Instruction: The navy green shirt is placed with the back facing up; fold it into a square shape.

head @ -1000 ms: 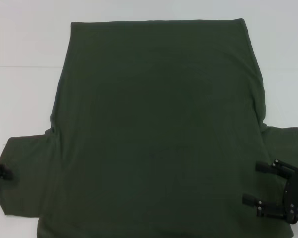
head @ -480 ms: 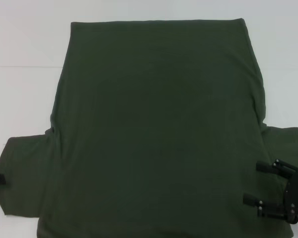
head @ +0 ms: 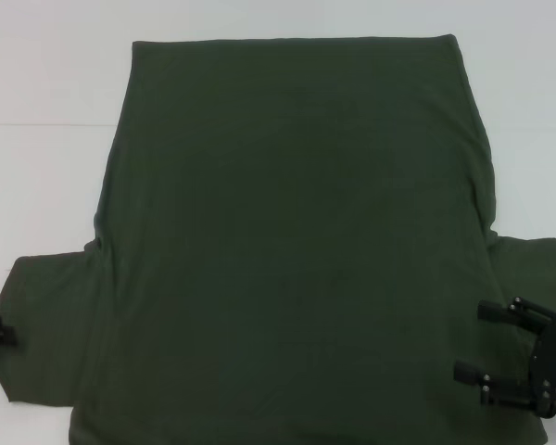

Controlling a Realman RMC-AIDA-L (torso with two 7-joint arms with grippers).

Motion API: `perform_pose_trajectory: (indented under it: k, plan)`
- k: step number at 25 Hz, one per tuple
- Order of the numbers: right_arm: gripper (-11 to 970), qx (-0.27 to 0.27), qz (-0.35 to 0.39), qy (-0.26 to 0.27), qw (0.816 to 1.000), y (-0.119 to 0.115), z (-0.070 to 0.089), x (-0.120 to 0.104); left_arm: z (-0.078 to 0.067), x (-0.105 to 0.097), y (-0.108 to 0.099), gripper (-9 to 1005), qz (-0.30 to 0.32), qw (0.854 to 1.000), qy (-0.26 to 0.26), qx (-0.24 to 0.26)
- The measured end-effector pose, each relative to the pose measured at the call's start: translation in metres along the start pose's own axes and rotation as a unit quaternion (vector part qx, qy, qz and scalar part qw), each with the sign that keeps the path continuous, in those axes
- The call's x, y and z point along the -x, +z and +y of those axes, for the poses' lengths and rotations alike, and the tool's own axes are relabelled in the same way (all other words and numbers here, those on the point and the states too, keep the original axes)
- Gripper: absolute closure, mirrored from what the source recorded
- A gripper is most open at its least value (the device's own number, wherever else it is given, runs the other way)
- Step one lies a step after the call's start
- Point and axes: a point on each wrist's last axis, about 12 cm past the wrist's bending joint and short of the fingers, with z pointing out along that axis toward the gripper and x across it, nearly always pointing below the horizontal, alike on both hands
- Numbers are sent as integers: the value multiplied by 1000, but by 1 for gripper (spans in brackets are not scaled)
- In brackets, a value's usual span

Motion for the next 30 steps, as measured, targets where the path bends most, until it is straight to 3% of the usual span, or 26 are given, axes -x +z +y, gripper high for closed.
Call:
perform_pose_trajectory:
  k: [30]
  plan:
    - [35, 2, -1, 1, 1000, 2, 0, 0, -5, -1, 8, 309, 6, 1000, -6, -7]
